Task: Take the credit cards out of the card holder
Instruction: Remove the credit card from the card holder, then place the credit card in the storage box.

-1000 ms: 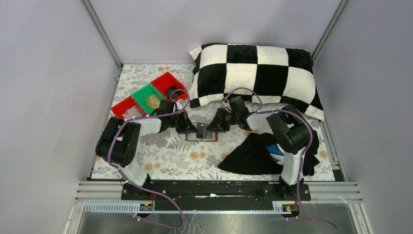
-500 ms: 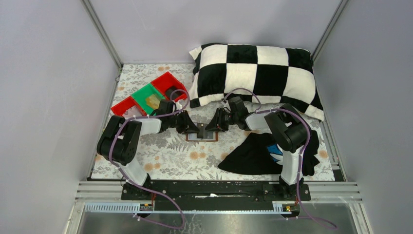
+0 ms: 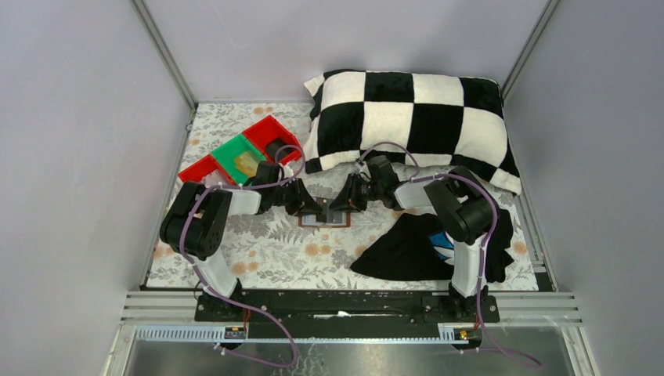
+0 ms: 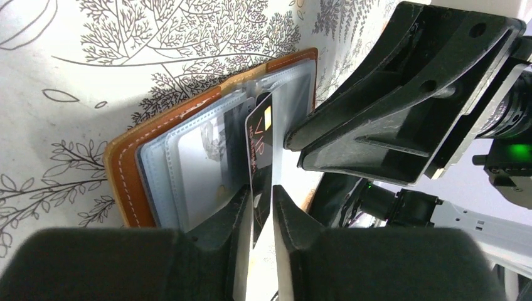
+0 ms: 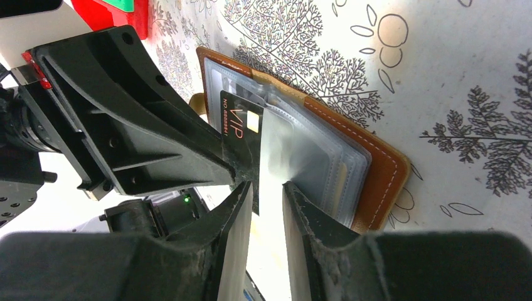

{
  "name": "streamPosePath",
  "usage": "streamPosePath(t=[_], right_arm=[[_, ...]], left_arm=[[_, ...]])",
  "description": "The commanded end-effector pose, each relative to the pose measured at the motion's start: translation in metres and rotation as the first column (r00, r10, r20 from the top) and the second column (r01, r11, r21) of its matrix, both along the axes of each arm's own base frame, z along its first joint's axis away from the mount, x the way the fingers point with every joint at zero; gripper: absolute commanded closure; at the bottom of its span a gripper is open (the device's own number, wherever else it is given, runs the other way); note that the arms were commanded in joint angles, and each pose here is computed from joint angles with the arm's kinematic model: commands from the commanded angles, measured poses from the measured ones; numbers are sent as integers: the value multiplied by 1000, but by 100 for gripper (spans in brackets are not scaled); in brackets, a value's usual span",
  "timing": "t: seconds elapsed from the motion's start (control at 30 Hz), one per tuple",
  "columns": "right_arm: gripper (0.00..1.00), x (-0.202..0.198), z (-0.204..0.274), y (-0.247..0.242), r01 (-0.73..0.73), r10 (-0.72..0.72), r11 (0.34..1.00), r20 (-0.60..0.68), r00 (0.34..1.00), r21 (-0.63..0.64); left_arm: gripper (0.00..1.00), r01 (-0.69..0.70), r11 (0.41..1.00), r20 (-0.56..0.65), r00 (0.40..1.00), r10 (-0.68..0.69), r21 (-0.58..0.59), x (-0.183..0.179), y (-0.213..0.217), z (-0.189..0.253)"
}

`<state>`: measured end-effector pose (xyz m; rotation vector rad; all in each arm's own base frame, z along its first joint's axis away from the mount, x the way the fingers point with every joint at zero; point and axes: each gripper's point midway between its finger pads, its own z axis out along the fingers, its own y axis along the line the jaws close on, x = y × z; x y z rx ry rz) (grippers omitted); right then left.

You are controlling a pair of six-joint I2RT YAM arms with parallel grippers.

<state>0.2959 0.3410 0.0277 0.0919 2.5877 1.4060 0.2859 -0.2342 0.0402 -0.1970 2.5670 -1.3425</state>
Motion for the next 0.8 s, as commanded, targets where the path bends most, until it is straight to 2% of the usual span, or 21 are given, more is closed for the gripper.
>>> streamPosePath(t=[0.0, 0.07, 0.1, 0.43, 0.67, 0.77], right_arm=[[68, -10, -29, -7, 2, -6, 997, -52, 999, -73], [68, -10, -28, -7, 1, -5, 997, -52, 999, -72], [68, -10, -28, -7, 1, -4, 997, -52, 999, -73], [68, -14, -29, -11, -5, 0, 996, -50, 999, -89], [68, -15, -13, -9, -18, 16, 998, -32, 999, -64], [65, -13, 5, -6, -21, 21, 999, -1, 1000, -39]], left_arm=[[84, 36, 996, 56, 998, -32, -82, 5, -11, 17], [97, 34, 996, 58, 998, -29, -79, 6, -11, 18], [100, 32, 997, 58, 998, -28, -73, 6, -11, 19], [100, -49, 985, 155, 988, 23, 168, 30, 26, 56], [100, -93, 975, 233, 971, 44, 203, 45, 54, 103], [100, -154, 967, 265, 959, 97, 204, 56, 71, 124]])
